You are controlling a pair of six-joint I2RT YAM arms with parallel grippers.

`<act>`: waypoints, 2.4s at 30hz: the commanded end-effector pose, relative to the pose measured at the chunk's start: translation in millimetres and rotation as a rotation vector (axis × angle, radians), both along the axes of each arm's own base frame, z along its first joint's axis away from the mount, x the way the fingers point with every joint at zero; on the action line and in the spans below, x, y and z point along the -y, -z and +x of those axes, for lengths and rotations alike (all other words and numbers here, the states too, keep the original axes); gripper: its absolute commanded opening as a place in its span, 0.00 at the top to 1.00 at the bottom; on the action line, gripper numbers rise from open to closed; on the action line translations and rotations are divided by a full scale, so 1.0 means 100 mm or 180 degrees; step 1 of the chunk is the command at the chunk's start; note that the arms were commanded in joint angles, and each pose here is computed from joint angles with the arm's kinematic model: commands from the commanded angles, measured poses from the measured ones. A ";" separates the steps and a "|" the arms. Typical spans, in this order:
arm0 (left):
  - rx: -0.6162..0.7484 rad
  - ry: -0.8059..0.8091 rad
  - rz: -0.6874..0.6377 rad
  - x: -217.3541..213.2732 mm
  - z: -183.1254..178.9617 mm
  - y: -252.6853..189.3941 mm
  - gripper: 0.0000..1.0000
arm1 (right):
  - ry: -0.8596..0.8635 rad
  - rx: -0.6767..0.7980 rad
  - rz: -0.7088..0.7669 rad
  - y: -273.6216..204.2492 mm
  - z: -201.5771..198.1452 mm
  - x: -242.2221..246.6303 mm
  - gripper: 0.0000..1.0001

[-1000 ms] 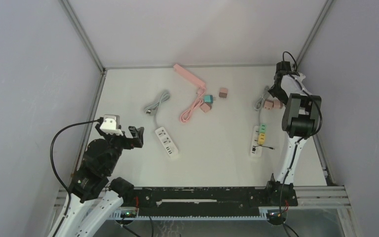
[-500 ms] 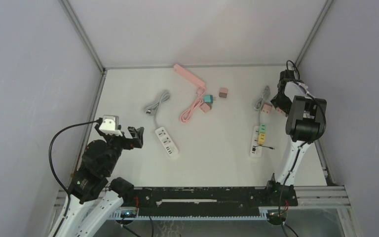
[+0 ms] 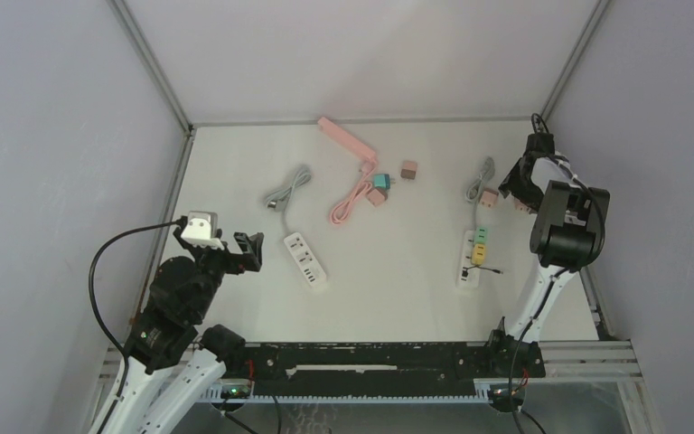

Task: Insert the plug
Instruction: Pick up the plug from the center of the board.

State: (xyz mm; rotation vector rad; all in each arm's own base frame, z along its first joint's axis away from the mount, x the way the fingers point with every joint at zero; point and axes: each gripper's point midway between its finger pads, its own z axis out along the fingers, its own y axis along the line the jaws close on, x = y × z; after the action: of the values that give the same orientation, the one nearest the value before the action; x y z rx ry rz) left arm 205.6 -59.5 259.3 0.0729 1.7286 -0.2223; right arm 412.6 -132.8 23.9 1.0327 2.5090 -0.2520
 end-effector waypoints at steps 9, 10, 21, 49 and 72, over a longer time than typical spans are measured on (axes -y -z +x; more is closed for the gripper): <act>0.0071 0.0051 0.0012 0.05 0.06 -0.03 0.00 | -0.0810 0.0076 -0.0014 -0.09 0.04 0.19 0.11; 0.0075 0.0055 0.0012 0.05 0.06 -0.03 0.00 | -0.0844 0.0075 -0.0045 -0.11 0.04 0.21 0.10; 0.0063 0.0068 0.0016 0.06 0.06 -0.02 0.00 | -0.1364 0.0111 0.0193 -0.01 0.13 0.11 0.15; 0.0045 0.0107 0.0032 0.08 0.07 -0.01 0.00 | -0.1520 -0.0105 0.0149 0.11 0.18 0.05 0.39; 0.0123 -0.0299 -0.0162 -0.11 0.09 -0.07 0.00 | -0.1887 0.0579 -0.0076 -1.02 0.10 -0.62 0.61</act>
State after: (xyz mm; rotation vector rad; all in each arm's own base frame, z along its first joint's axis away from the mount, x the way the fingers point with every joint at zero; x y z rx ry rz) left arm 210.3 -56.2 261.3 0.0256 1.7083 -0.2141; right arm 415.8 -97.9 66.0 0.3368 2.6416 -0.0435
